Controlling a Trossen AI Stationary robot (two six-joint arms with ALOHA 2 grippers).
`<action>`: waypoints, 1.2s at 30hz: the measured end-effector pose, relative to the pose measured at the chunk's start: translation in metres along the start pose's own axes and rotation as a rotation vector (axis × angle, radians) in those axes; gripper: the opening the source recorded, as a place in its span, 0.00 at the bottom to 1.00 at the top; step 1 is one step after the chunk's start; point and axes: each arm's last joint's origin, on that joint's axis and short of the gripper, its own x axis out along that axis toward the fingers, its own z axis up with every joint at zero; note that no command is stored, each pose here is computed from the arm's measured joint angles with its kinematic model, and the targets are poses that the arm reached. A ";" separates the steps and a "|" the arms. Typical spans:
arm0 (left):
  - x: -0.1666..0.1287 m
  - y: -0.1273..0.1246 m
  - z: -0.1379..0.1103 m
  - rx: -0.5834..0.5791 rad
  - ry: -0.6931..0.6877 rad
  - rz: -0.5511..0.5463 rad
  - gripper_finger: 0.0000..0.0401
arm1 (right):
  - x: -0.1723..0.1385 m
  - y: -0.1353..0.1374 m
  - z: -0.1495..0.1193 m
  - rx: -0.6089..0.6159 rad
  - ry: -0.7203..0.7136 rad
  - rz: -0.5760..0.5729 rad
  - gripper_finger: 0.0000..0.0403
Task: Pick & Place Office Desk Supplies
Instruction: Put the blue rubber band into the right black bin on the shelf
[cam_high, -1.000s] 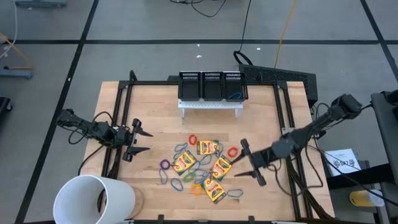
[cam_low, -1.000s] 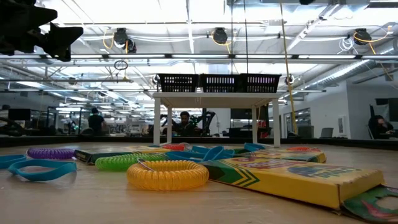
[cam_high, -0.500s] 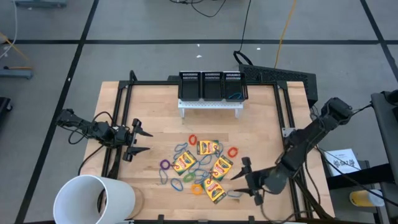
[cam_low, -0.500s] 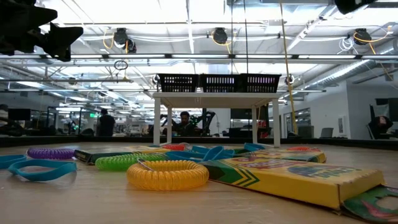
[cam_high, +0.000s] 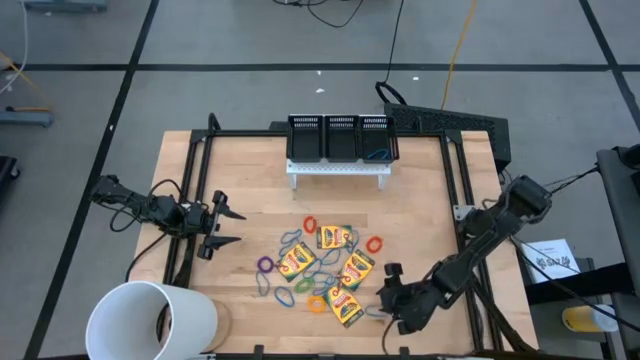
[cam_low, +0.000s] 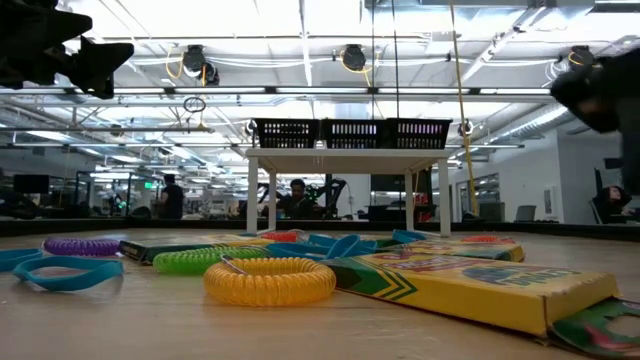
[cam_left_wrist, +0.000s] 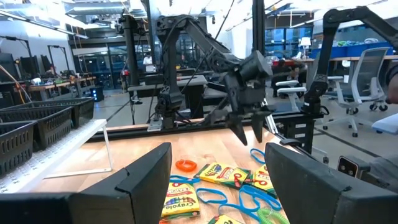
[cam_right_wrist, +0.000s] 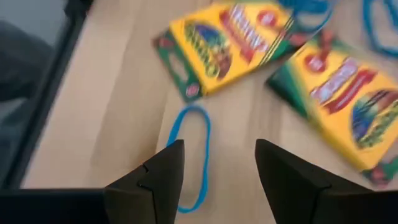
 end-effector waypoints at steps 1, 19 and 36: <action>0.000 0.000 0.000 0.000 0.000 0.000 0.67 | 0.004 0.001 -0.003 0.007 0.023 0.008 0.46; 0.000 0.000 0.000 0.000 0.000 0.000 0.67 | 0.023 0.001 -0.023 0.049 0.209 -0.001 0.42; 0.000 0.000 0.000 0.000 0.000 0.000 0.67 | 0.022 -0.004 -0.031 0.017 0.290 -0.046 0.03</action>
